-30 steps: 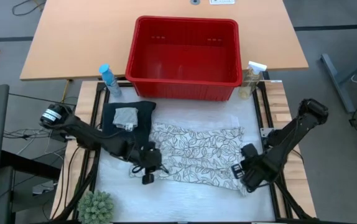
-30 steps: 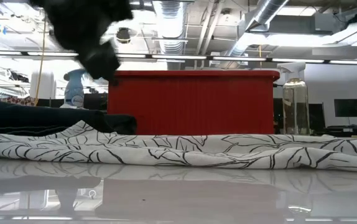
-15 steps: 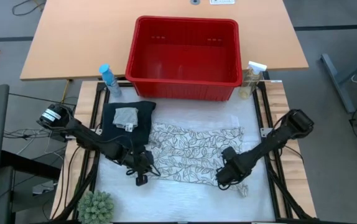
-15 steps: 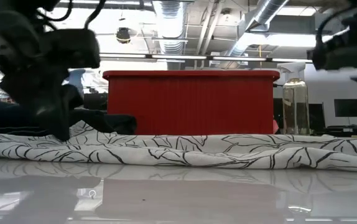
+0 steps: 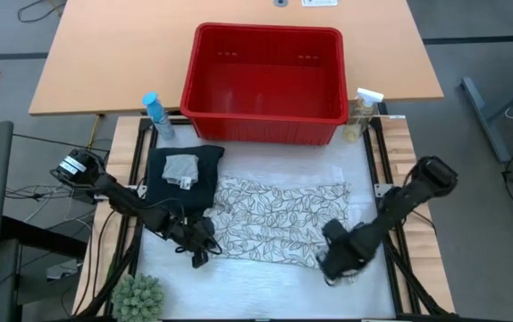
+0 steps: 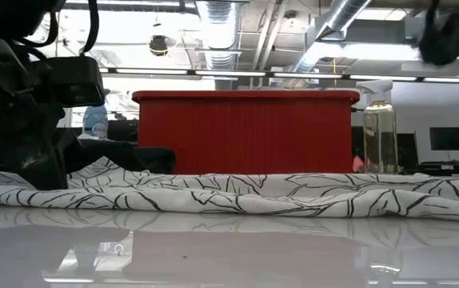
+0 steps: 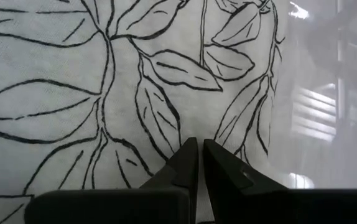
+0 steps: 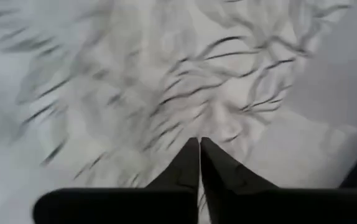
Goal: Fold Laundry from Bin
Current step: Fold the white patterned shirt
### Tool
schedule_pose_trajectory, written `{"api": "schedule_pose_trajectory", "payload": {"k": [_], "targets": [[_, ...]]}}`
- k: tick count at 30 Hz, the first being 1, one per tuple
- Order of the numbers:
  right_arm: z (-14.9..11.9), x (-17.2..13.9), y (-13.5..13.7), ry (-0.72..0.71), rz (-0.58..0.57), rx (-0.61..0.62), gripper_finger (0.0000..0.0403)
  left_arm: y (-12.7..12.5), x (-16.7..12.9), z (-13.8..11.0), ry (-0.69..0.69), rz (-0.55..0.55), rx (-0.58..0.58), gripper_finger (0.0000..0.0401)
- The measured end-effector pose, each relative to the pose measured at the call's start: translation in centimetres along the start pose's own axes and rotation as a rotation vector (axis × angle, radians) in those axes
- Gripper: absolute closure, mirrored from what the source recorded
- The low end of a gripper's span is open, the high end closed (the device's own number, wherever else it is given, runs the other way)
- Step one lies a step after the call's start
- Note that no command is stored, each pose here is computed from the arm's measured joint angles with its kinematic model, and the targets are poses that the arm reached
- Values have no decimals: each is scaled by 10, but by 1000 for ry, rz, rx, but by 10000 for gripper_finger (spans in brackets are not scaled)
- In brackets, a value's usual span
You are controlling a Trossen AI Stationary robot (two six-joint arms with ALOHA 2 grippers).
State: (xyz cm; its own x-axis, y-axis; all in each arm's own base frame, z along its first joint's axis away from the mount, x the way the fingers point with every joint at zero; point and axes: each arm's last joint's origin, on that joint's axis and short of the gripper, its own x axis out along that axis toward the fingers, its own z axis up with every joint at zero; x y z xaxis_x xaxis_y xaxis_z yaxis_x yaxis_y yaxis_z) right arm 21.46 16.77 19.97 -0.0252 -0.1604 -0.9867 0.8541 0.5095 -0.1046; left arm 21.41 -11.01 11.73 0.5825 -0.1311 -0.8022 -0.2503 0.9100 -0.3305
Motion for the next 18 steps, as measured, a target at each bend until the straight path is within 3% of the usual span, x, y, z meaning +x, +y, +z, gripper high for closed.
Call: {"api": "schedule_pose_trajectory", "payload": {"k": [4,8,12,18], "targets": [[-33,-21,0,75,199,-191,328,0,0,0,-8,-4,-2,383],[-80,-22,5,135,331,-278,293,0,0,0,-13,0,-5,383],[-107,-14,1,152,309,-196,241,-1,1,1,-24,-6,-22,383],[-107,-11,-10,106,204,-95,161,-1,1,3,-60,8,-24,383]]}}
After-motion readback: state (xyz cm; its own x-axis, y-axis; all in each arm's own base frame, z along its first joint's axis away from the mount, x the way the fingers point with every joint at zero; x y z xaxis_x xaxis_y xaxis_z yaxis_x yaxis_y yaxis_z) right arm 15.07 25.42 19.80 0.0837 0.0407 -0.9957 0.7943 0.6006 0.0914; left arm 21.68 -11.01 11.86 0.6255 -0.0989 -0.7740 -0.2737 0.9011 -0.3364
